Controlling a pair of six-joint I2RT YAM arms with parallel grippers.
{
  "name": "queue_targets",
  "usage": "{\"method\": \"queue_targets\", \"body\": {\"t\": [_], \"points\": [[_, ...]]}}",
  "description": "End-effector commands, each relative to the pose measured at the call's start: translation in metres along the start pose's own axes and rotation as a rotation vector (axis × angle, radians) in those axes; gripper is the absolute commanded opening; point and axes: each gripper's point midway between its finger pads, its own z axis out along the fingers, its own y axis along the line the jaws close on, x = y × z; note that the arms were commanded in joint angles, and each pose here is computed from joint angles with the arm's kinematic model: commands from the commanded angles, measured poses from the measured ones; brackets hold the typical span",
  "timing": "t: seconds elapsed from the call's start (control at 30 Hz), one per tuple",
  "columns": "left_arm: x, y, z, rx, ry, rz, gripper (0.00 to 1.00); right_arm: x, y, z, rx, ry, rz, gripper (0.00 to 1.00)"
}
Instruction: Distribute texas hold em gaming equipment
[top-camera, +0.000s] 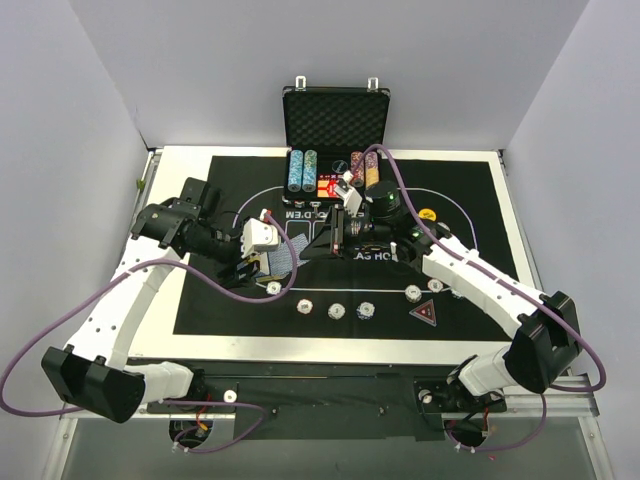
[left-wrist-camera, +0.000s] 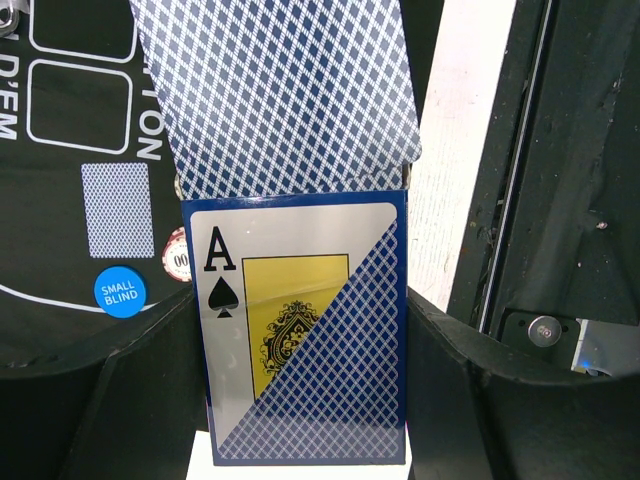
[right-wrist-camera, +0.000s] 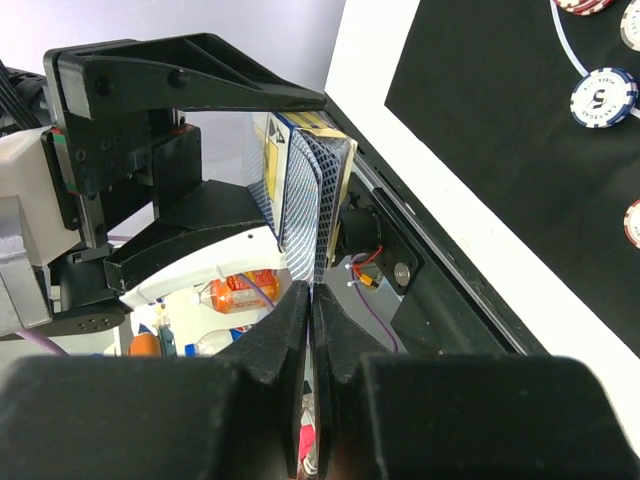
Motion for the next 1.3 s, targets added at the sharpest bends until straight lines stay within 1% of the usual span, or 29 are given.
{"method": "queue_targets", "body": {"t": [0.0,0.13,0.3,0.4,1.03,1.1,1.27], "points": [[-0.015,0.000,-0.007,-0.028,-0.066,0.054,0.01,0.006,0.003,-0.005,-0.013,0.005,-0.041,0.01],[-0.017,0.000,-0.008,-0.035,-0.071,0.055,0.01,0.015,-0.012,-0.004,0.022,0.021,-0.034,0.05],[-0.018,0.000,-0.007,-0.035,-0.076,0.054,0.01,0.018,-0.014,-0.006,0.029,0.024,-0.042,0.16],[-0.018,0.001,-0.007,-0.036,-0.079,0.054,0.01,0.017,-0.013,-0.007,0.029,0.018,-0.042,0.18],[-0.019,0.002,-0.007,-0.042,-0.082,0.049,0.00,0.025,-0.008,-0.021,0.013,-0.001,-0.049,0.18],[-0.019,0.002,-0.007,-0.042,-0.082,0.049,0.00,0.025,-0.007,-0.022,0.012,-0.002,-0.048,0.17],[-0.019,0.003,-0.007,-0.043,-0.081,0.049,0.00,0.026,-0.009,-0.023,0.015,0.001,-0.037,0.10]]}}
